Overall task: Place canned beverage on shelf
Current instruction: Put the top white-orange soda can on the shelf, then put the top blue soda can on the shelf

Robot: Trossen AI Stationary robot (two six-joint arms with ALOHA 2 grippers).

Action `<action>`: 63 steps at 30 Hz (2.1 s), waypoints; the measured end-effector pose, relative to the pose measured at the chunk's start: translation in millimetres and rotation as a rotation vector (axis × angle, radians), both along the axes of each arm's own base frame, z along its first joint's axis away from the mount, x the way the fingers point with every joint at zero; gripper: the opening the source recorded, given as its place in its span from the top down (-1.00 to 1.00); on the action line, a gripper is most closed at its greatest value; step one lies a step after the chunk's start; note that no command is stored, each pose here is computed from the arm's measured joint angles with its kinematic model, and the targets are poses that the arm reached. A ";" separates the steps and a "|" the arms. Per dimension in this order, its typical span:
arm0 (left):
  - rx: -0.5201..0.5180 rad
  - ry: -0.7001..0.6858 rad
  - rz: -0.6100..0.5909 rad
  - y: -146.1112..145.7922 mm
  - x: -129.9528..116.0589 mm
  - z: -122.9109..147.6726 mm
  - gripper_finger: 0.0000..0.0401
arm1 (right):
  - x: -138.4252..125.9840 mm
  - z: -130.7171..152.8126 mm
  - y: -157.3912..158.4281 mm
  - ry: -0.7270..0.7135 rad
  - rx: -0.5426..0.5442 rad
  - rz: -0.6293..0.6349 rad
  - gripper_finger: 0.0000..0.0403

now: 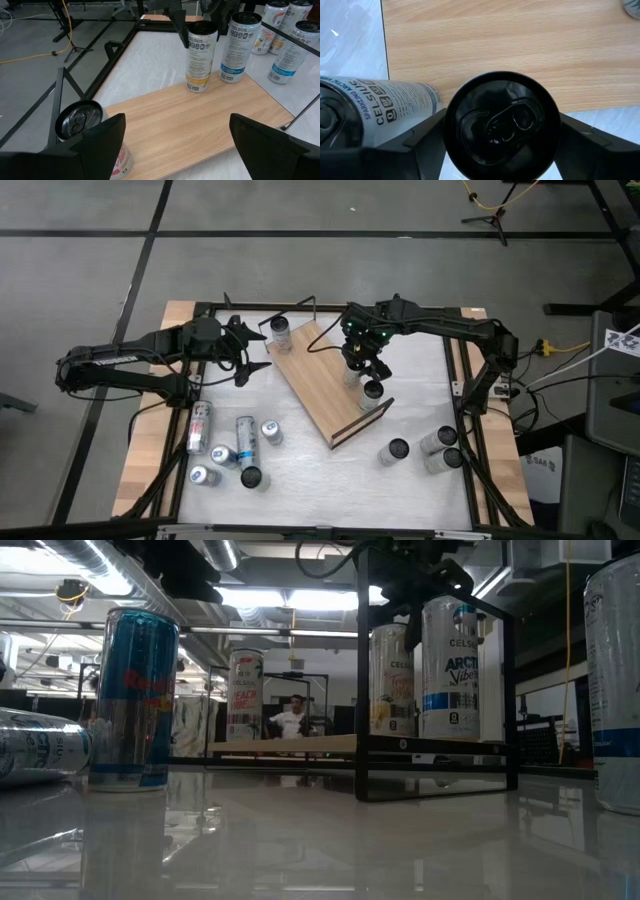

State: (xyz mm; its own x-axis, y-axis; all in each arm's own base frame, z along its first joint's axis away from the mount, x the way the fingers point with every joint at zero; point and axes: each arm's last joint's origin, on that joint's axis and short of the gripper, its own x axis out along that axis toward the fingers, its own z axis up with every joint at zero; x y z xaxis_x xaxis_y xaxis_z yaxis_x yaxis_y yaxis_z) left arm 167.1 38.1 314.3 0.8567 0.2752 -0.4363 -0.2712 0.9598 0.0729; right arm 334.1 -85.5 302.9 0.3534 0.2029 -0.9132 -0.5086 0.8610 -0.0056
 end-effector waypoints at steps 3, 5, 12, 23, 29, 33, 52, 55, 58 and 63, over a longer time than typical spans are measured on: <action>0.000 0.000 0.000 0.0 0.0 -0.1 -0.75 | 0.0 0.0 0.0 0.000 0.000 0.000 -0.48; 0.000 0.000 0.000 0.0 0.0 -0.1 -0.75 | 0.0 0.0 0.0 0.000 0.000 0.000 -0.48; -0.001 0.000 0.000 0.0 0.0 -0.1 -0.75 | -0.1 -0.2 -1.1 0.009 -0.038 -0.012 -0.49; -0.001 0.000 0.000 0.0 0.0 -0.1 -0.75 | 0.0 -0.2 -1.8 0.011 -0.055 -0.017 -0.82; -0.001 0.000 0.000 0.0 0.0 -0.1 -0.75 | 0.0 -0.2 -1.7 0.011 -0.056 -0.018 -0.89; 0.000 0.000 0.000 0.0 0.0 -0.1 -0.75 | -0.6 0.8 -1.6 0.015 -0.055 -0.017 -0.89; 0.003 -0.198 -0.027 -3.4 12.8 15.9 -0.75 | -28.0 61.5 6.3 0.115 0.006 -0.114 -0.88; 0.005 -0.229 -0.062 -8.6 21.0 17.2 -0.75 | -39.8 71.8 10.3 0.084 0.032 -0.130 -0.88; -0.002 -0.218 -0.103 -15.6 31.4 13.0 -0.75 | -54.6 79.6 14.7 0.060 0.040 -0.149 -0.88; -0.045 -0.179 -0.167 -33.0 48.9 15.8 -0.75 | -77.6 86.1 21.4 -0.033 0.037 -0.169 -0.88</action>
